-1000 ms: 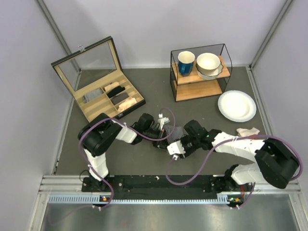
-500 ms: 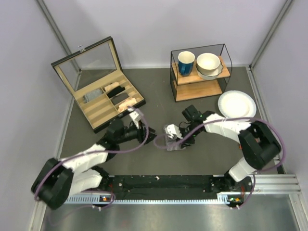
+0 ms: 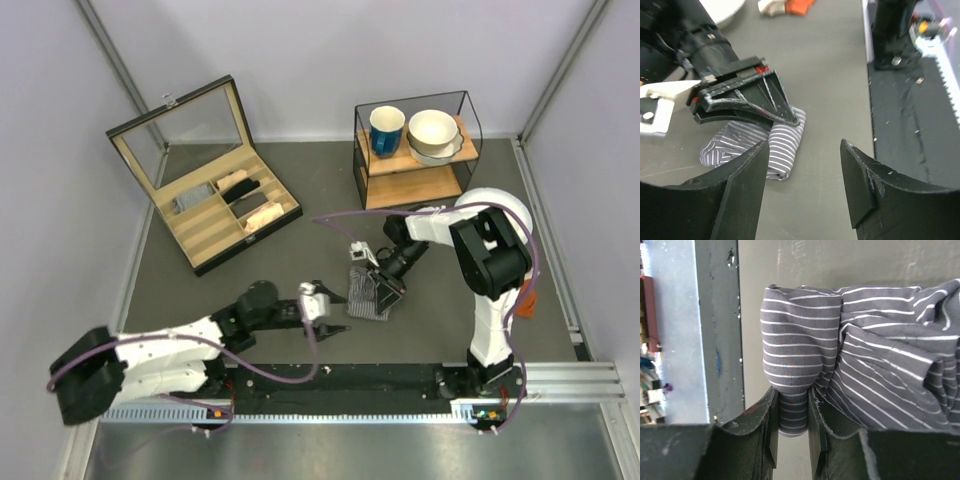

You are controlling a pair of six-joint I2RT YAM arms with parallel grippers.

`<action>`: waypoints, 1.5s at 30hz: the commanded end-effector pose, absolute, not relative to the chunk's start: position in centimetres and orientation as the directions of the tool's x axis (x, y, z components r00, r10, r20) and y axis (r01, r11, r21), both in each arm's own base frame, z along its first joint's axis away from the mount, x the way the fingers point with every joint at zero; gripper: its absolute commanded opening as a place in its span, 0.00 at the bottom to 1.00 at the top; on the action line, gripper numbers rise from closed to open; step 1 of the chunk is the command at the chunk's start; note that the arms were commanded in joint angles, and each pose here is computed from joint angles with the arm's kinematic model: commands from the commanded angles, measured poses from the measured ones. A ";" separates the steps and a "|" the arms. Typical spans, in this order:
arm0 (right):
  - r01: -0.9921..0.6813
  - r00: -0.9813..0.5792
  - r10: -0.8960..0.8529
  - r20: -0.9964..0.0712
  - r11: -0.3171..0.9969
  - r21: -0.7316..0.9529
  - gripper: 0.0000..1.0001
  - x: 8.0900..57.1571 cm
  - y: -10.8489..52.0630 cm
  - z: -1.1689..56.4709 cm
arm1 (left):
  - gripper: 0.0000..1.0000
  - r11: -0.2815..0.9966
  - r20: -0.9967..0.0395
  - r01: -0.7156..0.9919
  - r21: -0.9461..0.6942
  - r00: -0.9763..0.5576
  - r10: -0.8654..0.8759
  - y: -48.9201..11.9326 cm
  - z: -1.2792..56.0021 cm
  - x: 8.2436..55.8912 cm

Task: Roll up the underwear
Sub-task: Roll the underwear to the center of the board.

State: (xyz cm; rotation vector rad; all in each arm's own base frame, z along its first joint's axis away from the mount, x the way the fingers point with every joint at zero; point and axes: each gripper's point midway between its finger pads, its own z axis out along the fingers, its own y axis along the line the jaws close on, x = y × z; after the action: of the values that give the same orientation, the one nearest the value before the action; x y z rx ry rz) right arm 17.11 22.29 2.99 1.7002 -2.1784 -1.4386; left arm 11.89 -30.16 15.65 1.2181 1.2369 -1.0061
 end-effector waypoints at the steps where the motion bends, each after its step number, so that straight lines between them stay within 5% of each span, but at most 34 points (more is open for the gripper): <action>1: -0.678 -0.431 -0.843 -0.322 0.067 0.732 0.20 15.0 20.1 2.0 | 0.64 0.075 -0.895 0.945 0.319 0.274 0.352 -32.6 12.6 13.7; 13: -0.685 -0.422 -0.849 -0.318 0.069 0.726 0.23 15.0 19.9 1.9 | 0.63 -0.059 -0.717 0.928 0.368 0.323 0.618 -35.9 6.0 16.0; 18: -0.698 -0.411 -0.850 -0.329 0.061 0.713 0.28 15.2 19.8 2.0 | 0.30 -0.067 -0.683 0.949 0.308 0.269 0.679 -36.3 4.4 16.2; 19: -0.708 -0.402 -0.853 -0.334 0.058 0.704 0.31 15.3 19.8 2.1 | 0.09 -0.066 -0.674 0.961 0.269 0.237 0.699 -36.0 3.6 15.9; 20: -0.718 -0.396 -0.852 -0.343 0.055 0.694 0.33 15.5 19.7 2.1 | 0.00 -0.061 -0.676 0.967 0.248 0.218 0.704 -36.0 3.4 15.9; 32: -0.912 -0.404 -0.641 -0.652 0.229 0.340 0.48 23.6 16.9 7.7 | 0.00 0.026 -0.727 0.920 -0.390 -0.325 0.605 -35.6 2.9 14.8; 39: -0.990 -0.072 -0.569 -0.819 0.141 -0.012 0.52 23.2 16.9 12.4 | 0.00 0.128 -0.539 0.738 -0.662 -0.588 0.604 -35.7 0.8 16.4; 45: -0.952 0.301 -0.479 -0.824 -0.109 -0.285 0.78 18.4 17.7 12.0 | 0.00 0.234 -0.391 0.609 -0.758 -0.710 0.585 -35.5 -1.6 17.7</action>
State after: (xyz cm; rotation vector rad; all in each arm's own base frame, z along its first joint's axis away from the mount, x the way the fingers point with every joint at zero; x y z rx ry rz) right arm 20.39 16.40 11.71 2.5122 -2.6797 -1.2330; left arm 18.35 -37.15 3.55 1.3146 2.1432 -1.5925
